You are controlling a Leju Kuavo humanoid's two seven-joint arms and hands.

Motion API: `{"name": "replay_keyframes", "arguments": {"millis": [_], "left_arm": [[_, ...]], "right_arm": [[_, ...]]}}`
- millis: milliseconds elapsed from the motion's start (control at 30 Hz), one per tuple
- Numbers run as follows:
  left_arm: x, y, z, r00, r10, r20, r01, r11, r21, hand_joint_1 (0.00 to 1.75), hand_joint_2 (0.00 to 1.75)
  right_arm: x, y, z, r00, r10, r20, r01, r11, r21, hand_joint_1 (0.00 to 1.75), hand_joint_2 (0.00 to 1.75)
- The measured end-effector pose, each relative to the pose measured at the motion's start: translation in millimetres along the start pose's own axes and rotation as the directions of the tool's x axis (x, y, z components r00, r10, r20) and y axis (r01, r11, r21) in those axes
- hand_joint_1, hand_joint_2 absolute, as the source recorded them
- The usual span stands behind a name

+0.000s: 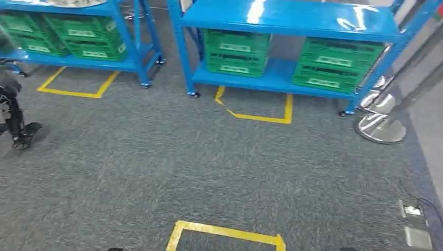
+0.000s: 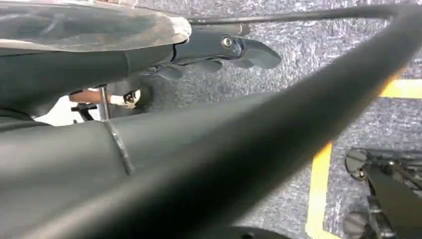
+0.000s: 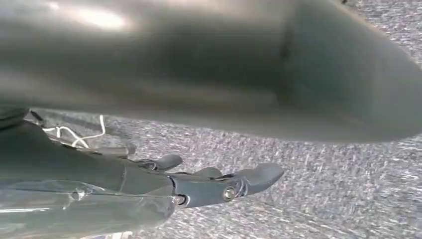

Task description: Take the parts from the cabinet and place them on the table.

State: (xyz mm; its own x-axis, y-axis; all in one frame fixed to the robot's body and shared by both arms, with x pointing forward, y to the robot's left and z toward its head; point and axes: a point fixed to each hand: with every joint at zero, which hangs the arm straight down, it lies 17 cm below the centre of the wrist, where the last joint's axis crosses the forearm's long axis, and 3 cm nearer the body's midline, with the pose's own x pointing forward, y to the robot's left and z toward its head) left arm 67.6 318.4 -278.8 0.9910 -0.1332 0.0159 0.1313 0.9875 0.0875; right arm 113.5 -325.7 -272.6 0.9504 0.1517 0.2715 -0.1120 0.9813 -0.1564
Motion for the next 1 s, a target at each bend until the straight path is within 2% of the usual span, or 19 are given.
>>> {"name": "replay_keyframes", "arguments": {"millis": [1000], "left_arm": [[-5.4,3.9,-0.6,1.000,-0.007,-0.008,0.007,1.000,0.005,0.00,0.00]], "right_arm": [[2.1,4.7,0.1,1.000,-0.005,-0.001,0.005,1.000,0.006,0.00,0.00]]}}
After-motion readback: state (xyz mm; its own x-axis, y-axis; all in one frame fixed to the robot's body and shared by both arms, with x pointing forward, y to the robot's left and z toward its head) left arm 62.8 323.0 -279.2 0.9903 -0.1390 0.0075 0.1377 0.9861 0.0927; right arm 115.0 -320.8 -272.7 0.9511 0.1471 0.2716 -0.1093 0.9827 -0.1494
